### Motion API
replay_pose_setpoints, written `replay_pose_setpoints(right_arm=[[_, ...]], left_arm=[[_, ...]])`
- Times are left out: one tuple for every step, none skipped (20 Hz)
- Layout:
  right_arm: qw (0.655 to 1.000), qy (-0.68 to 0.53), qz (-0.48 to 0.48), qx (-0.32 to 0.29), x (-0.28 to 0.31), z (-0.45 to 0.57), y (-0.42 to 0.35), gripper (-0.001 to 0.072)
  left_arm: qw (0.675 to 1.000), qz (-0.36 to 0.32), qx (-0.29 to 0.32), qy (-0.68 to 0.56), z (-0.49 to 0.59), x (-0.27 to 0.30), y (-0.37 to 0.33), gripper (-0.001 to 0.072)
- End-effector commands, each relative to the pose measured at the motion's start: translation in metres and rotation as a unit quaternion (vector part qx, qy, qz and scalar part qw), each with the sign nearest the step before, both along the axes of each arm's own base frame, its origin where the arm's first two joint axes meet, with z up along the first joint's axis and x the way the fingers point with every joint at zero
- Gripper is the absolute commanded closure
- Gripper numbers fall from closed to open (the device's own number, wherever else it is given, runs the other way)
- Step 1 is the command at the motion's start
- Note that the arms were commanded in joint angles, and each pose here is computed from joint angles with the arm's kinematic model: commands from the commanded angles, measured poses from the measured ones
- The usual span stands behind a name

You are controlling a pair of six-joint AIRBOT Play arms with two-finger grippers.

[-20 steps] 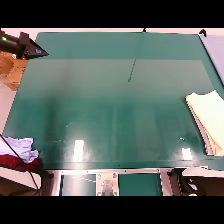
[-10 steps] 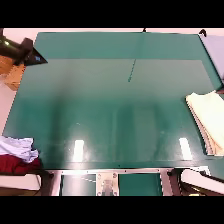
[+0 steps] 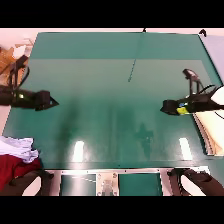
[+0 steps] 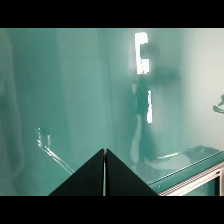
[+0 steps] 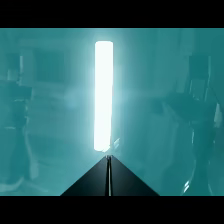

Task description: Fold the shirts.

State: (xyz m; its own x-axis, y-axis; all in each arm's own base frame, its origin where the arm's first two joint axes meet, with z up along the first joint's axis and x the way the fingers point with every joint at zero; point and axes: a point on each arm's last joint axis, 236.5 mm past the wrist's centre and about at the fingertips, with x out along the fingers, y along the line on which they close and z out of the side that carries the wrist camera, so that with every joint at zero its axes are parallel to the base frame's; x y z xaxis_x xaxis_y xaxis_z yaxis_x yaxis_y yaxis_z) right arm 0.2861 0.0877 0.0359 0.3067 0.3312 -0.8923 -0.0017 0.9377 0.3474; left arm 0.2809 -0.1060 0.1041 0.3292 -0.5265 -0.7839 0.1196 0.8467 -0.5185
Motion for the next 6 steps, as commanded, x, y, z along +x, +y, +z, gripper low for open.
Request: replay_pose_setpoints(right_arm=[[0.999, -0.006, 0.046, 0.007, -0.0159, -0.0049, 0.0296, 0.0696], [0.999, -0.006, 0.049, 0.007, -0.0165, -0.005, 0.0311, 0.0695], [0.999, -0.006, 0.05, 0.006, -0.0166, -0.005, 0.0315, 0.0696], [0.999, -0.006, 0.05, 0.006, -0.0167, -0.0051, 0.0315, 0.0696], [0.999, -0.006, 0.05, 0.006, -0.0167, -0.0051, 0.0313, 0.0695], [0.999, -0.006, 0.05, 0.006, -0.0167, -0.0051, 0.0313, 0.0696]], left_arm=[[1.0, 0.005, 0.008, -0.005, -0.0135, -0.0157, 0.0, 0.0683], [1.0, 0.006, 0.008, -0.006, -0.0134, -0.0153, 0.0001, 0.0683], [1.0, 0.009, 0.005, -0.001, -0.0134, -0.0161, -0.0004, 0.0683], [1.0, 0.018, -0.005, 0.011, -0.0128, -0.0183, -0.0028, 0.0683], [1.0, 0.021, -0.015, 0.016, -0.0112, -0.0194, -0.0059, 0.0684], [1.0, 0.021, -0.017, 0.014, -0.0102, -0.0188, -0.0069, 0.0683]])
